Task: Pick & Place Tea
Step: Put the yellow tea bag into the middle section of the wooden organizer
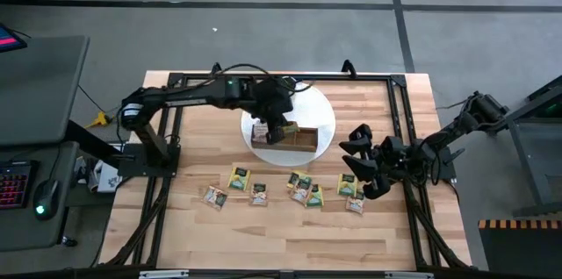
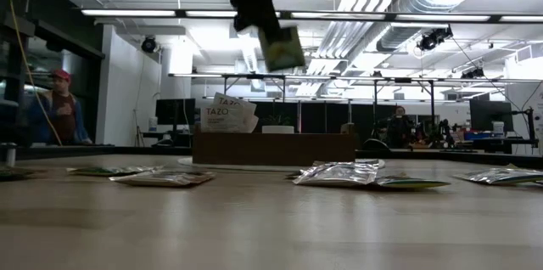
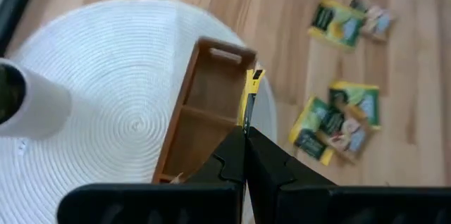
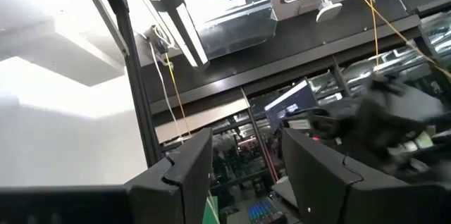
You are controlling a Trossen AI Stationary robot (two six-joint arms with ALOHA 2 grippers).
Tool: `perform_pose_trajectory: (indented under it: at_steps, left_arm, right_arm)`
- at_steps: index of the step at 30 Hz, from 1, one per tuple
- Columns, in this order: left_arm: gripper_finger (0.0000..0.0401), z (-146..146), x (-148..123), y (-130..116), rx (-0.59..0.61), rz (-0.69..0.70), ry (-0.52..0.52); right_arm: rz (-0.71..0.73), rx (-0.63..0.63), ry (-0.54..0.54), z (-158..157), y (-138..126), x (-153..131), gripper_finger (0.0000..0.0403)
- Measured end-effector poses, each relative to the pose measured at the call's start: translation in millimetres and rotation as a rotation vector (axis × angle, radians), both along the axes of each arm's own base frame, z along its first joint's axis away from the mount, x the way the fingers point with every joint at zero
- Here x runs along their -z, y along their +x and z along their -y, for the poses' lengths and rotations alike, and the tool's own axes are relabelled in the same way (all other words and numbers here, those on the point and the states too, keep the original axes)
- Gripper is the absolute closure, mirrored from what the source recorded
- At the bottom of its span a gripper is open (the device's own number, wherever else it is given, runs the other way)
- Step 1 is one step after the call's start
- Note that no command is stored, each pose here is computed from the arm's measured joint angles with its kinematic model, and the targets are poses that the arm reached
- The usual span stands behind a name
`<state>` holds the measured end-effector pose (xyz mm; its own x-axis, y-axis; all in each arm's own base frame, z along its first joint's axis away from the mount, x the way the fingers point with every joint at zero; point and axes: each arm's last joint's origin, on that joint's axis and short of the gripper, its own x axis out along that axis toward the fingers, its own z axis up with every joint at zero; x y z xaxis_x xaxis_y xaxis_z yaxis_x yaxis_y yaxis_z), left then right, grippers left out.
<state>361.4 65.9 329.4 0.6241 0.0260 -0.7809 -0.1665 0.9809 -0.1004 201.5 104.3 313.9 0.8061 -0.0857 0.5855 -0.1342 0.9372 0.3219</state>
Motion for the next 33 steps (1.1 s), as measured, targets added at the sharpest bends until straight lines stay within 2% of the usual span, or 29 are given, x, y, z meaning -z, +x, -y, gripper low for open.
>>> perform_pose_trajectory:
  at_steps: [7,13,17,20,24,33]
  left_arm:
    - [0.0401,-18.0,36.1,22.8,-0.015,-0.062,-0.004]
    - [0.0401,-26.6,58.7,30.9,-0.014,-0.124,0.003]
    - [0.0401,-28.0,61.3,34.5,0.011,-0.125,0.041]
    - [0.0401,-28.4,69.9,32.2,0.019,-0.189,0.07]
    - [0.0401,-30.0,66.0,30.8,0.037,-0.186,0.106]
    - [0.0401,-32.3,68.9,27.5,0.058,-0.224,0.105]
  right_arm:
    - [-0.013,-0.005,0.001,-0.5,0.8,1.1,0.0234]
    - [-0.017,0.001,0.004,-0.3,1.0,1.3,0.0234]
    - [-0.018,0.001,0.004,-0.3,1.1,1.4,0.0234]
    - [-0.02,0.006,0.007,-0.1,1.0,1.4,0.0234]
    - [-0.023,0.013,0.012,0.1,1.1,1.5,0.0234]
    - [-0.028,0.023,0.019,0.5,1.2,1.7,0.0234]
